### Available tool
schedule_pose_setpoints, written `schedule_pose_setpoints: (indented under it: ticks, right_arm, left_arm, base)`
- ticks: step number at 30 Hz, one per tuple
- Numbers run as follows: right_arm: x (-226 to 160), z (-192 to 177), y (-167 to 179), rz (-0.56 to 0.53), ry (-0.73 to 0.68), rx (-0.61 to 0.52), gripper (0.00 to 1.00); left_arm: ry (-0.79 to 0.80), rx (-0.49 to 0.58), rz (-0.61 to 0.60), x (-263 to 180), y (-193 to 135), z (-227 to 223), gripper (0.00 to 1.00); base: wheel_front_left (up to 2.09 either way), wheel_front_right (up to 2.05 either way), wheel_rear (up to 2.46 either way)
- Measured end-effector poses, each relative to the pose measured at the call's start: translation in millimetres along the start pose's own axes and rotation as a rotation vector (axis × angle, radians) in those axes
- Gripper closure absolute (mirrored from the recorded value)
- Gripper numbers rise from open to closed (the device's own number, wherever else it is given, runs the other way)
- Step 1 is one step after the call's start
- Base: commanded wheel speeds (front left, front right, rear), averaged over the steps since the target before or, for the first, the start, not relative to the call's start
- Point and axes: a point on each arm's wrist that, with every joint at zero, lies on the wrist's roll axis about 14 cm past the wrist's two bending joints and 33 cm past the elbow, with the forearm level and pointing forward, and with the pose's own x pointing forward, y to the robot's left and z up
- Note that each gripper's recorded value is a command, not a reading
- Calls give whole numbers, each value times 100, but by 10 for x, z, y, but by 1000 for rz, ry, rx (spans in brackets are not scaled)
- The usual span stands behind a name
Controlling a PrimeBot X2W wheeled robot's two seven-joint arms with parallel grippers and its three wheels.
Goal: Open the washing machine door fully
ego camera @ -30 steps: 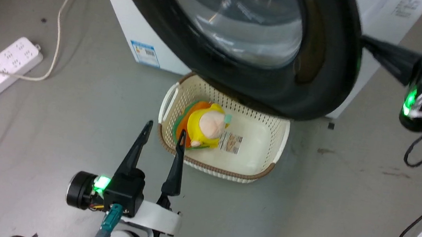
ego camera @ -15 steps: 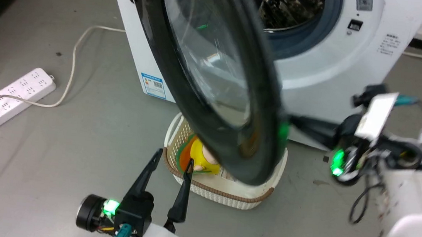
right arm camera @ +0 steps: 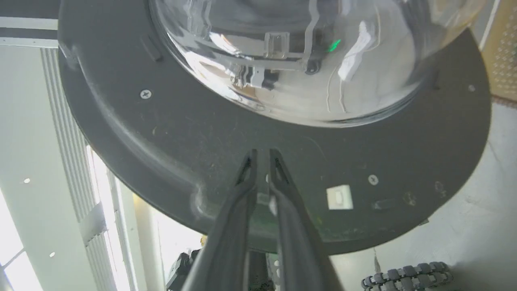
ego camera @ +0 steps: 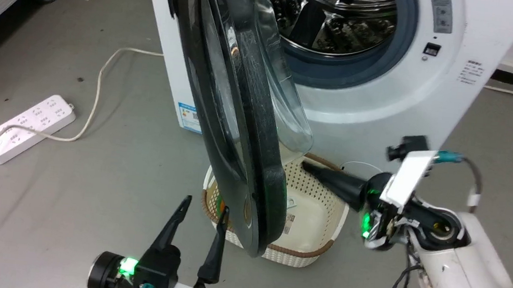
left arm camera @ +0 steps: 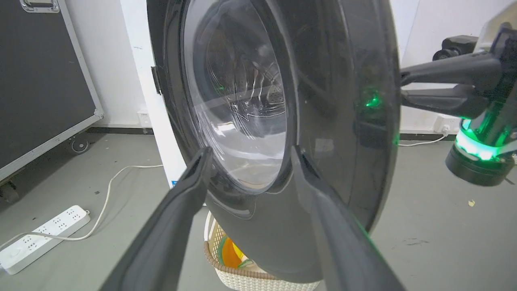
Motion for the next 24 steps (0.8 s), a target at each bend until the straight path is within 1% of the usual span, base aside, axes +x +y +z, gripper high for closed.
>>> schedule_pose_setpoints:
  ticks: [2,4,6,8,10,12,13,17,18,19,21,24]
  right_arm:
    - [-85,170,49,-17,-97,-64,0]
    - [-243,396,133,-42,-218,-166,0]
    - [-477,617,229,-93,-349,-327,0]
    - [-729,758,329,-156,-469,-529,0]
    - [-980,826,434,-214,-577,-739,0]
    - [-1216,846,523,-258,-671,-923,0]
    - [-1335,845,549,-279,-714,-1000,0]
    - [-1798,792,589,-359,-875,-1234,0]
    - [-1914,766,600,-376,-919,-1282,0]
    - [-2030,742,584,-392,-968,-1293,0]
    - [-2221,651,459,-463,-1017,-1319,0]
    - [-2474,487,229,-583,-1081,-1300,0]
  left_arm:
    - [-7,0,5,5,15,21,0]
    - [-18,0,8,17,33,50,0]
    - [-29,-1,8,29,34,83,0]
    - [-39,-2,9,44,46,112,0]
    - [-50,-6,5,59,41,141,0]
    - [-60,-14,5,75,49,170,0]
    - [-64,-16,-1,79,41,184,0]
    - [-75,-20,-19,77,19,215,0]
    - [-78,-21,-24,83,10,223,0]
    - [-80,-21,-26,88,9,228,0]
    - [-80,-23,-36,90,-8,228,0]
    - [-82,-26,-53,99,-47,230,0]
  base:
    - [0,0,0]
    - [0,0,0]
    - [0,0,0]
    - [0,0,0]
    - [0,0,0]
    - [0,0,0]
    - [0,0,0]
    - [0,0,0]
    - [0,0,0]
    - [0,0,0]
    - [0,0,0]
    - [0,0,0]
